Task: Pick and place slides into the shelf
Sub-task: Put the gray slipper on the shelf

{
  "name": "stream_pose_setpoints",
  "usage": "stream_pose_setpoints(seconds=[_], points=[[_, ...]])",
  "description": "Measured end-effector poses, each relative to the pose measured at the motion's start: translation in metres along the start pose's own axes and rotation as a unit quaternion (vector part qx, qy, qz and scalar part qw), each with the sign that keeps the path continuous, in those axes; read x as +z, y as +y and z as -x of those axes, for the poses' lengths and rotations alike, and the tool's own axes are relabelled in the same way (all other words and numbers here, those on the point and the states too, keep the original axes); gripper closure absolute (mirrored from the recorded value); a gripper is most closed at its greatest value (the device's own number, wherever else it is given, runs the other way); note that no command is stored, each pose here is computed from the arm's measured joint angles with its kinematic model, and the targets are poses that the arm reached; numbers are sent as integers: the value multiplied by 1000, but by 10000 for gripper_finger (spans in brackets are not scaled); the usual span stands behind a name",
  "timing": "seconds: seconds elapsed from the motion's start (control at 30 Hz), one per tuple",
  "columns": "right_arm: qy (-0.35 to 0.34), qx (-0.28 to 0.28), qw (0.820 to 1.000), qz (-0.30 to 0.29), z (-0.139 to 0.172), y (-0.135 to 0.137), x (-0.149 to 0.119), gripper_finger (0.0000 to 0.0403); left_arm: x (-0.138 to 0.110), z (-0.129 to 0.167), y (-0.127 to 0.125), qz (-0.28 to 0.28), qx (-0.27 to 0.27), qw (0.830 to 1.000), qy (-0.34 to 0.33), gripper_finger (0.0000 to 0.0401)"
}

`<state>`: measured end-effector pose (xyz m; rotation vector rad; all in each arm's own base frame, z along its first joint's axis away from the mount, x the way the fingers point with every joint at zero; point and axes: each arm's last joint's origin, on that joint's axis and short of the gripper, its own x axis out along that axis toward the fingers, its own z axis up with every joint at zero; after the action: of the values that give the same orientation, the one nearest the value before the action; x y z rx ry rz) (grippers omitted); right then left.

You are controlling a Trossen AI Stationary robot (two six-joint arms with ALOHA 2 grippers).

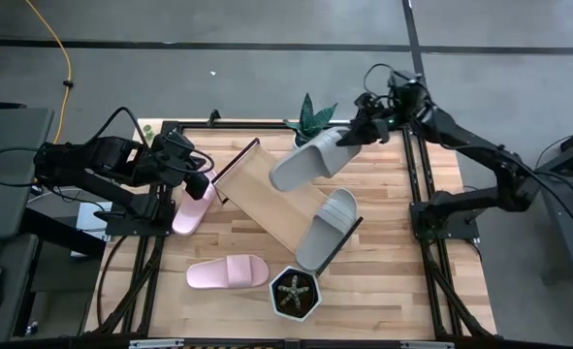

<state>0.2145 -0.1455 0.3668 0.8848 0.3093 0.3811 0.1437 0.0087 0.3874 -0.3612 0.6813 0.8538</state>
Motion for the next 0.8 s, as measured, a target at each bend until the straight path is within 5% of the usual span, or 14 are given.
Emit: stream_pose_setpoints(seconds=[0.8], points=[[91,32,993,-71,-62,-70,-4,403,0,0,1,-19,3,1000,1,400]])
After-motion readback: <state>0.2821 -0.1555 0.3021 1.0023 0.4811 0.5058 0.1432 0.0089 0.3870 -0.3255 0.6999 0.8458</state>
